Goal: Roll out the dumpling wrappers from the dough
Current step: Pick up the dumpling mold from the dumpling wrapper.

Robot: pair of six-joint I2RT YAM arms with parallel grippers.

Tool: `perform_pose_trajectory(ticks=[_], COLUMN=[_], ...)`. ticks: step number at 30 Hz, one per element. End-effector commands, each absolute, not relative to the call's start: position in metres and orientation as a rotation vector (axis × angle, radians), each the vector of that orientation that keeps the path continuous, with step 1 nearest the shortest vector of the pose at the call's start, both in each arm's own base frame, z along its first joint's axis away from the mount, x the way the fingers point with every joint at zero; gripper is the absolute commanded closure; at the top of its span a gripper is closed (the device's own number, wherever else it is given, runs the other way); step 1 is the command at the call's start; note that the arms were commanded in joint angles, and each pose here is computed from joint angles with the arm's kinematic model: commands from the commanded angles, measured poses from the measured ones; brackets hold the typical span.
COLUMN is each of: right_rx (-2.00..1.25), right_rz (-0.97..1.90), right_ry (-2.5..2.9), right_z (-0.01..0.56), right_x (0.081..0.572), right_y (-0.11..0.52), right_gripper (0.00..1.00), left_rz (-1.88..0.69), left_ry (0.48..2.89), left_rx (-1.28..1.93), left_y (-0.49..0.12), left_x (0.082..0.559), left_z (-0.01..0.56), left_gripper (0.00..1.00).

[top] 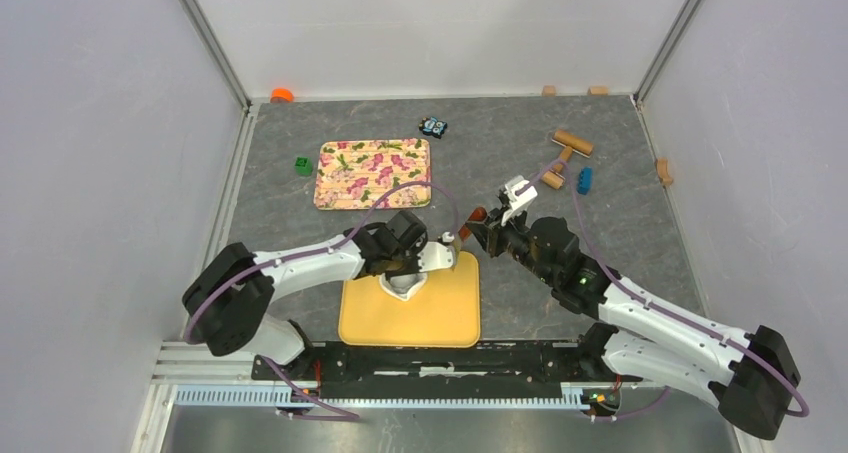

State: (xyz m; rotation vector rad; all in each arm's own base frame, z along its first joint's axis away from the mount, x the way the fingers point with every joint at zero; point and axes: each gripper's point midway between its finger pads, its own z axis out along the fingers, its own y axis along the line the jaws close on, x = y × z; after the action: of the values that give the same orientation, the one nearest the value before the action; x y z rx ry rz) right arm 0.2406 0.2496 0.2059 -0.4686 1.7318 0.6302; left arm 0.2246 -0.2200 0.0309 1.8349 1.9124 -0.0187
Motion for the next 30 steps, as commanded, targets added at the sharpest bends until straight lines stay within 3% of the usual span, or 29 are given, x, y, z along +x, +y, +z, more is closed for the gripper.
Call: perform_pose_trajectory(ticks=[1, 5, 10, 14, 20, 24, 30], right_rx=[-0.441, -0.436, -0.429, -0.437, -0.441, -0.435, -0.423], right_rz=[0.655, 0.659, 0.658, 0.65, 0.65, 0.649, 0.65], right_ry=[1.656, 1.658, 1.654, 1.659, 1.651, 1.651, 1.644], right_z=[0.227, 0.228, 0.23, 0.229, 0.229, 0.229, 0.235], right_x=[0.24, 0.239, 0.241, 0.242, 0.242, 0.241, 0.242], right_y=[0.248, 0.248, 0.248, 0.249, 0.25, 0.248, 0.247], right_gripper=[1.0, 1.0, 1.0, 1.0, 1.0, 1.0, 1.0], left_rz=[0.223, -0.068, -0.19, 0.102, 0.33, 0.048, -0.221], left_ry=[2.058, 2.018, 1.932, 1.95, 2.085, 2.108, 1.925], left_rx=[2.027, 2.069, 2.184, 2.157, 1.993, 2.013, 2.154], left_y=[-0.138, -0.194, -0.232, -0.186, -0.116, -0.159, -0.233], left_x=[0.21, 0.182, 0.154, 0.186, 0.236, 0.206, 0.146], left_z=[-0.001, 0.007, 0.004, -0.009, -0.008, -0.005, 0.015], left_gripper=[0.98, 0.98, 0.98, 0.98, 0.98, 0.98, 0.98])
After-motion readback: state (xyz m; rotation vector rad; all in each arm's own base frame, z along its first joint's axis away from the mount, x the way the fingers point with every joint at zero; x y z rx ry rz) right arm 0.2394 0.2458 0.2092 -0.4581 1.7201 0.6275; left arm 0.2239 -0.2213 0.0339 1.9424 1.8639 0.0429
